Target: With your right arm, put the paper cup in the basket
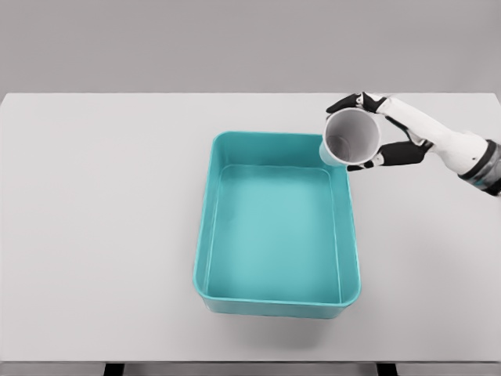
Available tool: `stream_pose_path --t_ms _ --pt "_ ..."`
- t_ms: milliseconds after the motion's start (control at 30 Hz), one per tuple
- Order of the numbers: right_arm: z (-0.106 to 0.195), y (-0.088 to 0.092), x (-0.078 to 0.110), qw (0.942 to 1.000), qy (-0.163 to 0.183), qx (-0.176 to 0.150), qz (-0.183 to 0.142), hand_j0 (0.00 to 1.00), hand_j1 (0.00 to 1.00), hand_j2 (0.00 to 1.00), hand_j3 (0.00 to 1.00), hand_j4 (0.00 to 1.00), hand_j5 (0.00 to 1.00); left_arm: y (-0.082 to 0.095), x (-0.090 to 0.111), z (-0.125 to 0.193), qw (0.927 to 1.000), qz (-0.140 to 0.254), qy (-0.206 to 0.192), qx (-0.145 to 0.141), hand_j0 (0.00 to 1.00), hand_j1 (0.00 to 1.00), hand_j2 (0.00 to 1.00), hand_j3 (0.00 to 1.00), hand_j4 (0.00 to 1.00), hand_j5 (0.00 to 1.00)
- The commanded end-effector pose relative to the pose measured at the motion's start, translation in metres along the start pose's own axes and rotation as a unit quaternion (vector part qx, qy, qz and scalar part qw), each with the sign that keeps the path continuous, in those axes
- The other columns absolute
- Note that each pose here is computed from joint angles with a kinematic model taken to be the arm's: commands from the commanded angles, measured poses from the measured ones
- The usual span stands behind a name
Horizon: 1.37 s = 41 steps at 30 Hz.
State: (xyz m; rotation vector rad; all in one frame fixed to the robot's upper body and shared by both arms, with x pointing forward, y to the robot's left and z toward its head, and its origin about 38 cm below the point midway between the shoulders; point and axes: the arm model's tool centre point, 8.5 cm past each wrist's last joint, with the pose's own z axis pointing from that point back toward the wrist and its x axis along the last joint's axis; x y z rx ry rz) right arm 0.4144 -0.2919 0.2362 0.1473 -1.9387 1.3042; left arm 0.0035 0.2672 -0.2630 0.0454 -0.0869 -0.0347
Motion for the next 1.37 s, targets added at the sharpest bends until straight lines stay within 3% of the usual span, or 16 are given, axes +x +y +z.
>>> stream_pose_path --t_ms 0,133,233,467,533,600,633,733,800,867,900,967,1167,1333 --pt "-0.010 0.019 -0.002 0.9993 0.000 0.032 0.020 0.60 0.60 0.60 0.60 0.60 0.60 0.000 0.000 0.000 1.0000 0.000 0.000 0.000 1.00 1.00 1.00 1.00 1.00 1.00" --pt "-0.015 0.027 -0.003 0.9960 0.005 0.065 0.061 0.66 0.66 0.66 0.66 0.66 0.66 0.000 0.000 0.000 1.0000 0.000 0.000 0.000 1.00 1.00 1.00 1.00 1.00 1.00" --pt "-0.016 0.027 -0.003 0.9952 0.005 0.069 0.069 0.99 0.99 0.99 0.99 0.99 0.99 0.000 0.000 0.000 1.0000 0.000 0.000 0.000 1.00 1.00 1.00 1.00 1.00 1.00" --pt "-0.025 0.022 0.001 0.9948 -0.005 0.067 0.077 1.00 1.00 1.00 1.00 1.00 1.00 0.000 0.000 0.000 1.0000 0.000 0.000 0.000 1.00 1.00 1.00 1.00 1.00 1.00" --pt "-0.029 0.000 0.008 0.9932 -0.008 0.060 0.100 1.00 1.00 1.00 1.00 1.00 1.00 0.000 0.000 0.000 1.0000 0.000 0.000 0.000 1.00 1.00 1.00 1.00 1.00 1.00" --pt "-0.003 -0.035 0.011 0.9879 0.027 0.061 0.140 1.00 1.00 1.00 1.00 1.00 1.00 0.000 0.000 0.000 1.0000 0.000 0.000 0.000 1.00 1.00 1.00 1.00 1.00 1.00" --pt "0.007 -0.042 0.010 0.9867 0.040 0.062 0.145 1.00 1.00 1.00 1.00 1.00 1.00 0.000 0.000 0.000 1.0000 0.000 0.000 0.000 1.00 1.00 1.00 1.00 1.00 1.00" --pt "0.033 -0.058 -0.018 0.9829 0.102 0.049 0.146 1.00 1.00 1.00 1.00 1.00 1.00 0.000 0.000 0.000 1.0000 0.000 0.000 0.000 1.00 1.00 1.00 1.00 1.00 1.00" --pt "0.050 -0.076 -0.011 0.9745 0.125 0.060 0.177 1.00 1.00 1.00 1.00 1.00 1.00 0.000 0.000 0.000 1.0000 0.000 0.000 0.000 1.00 1.00 1.00 1.00 1.00 1.00" --pt "0.055 -0.065 -0.014 0.9532 0.145 0.122 0.235 1.00 1.00 1.00 1.00 1.00 1.00 0.000 0.000 0.000 1.0000 0.000 0.000 0.000 1.00 1.00 1.00 1.00 1.00 1.00" --pt "0.061 -0.048 -0.024 0.9300 0.164 0.176 0.278 1.00 1.00 1.00 1.00 1.00 1.00 0.000 0.000 0.000 1.0000 0.000 0.000 0.000 1.00 1.00 1.00 1.00 1.00 1.00" --pt "0.065 -0.036 -0.031 0.8939 0.179 0.234 0.337 1.00 1.00 1.00 1.00 1.00 1.00 0.000 0.000 0.000 1.0000 0.000 0.000 0.000 1.00 1.00 1.00 1.00 1.00 1.00" --pt "0.057 -0.047 -0.023 0.8895 0.172 0.230 0.356 1.00 1.00 1.00 1.00 1.00 1.00 0.000 0.000 0.000 1.0000 0.000 0.000 0.000 1.00 1.00 1.00 1.00 1.00 1.00" --pt "0.064 -0.047 -0.025 0.8852 0.180 0.240 0.355 1.00 1.00 1.00 1.00 1.00 1.00 0.000 -0.019 0.002 0.9999 0.005 0.016 0.000 1.00 1.00 1.00 1.00 1.00 1.00"
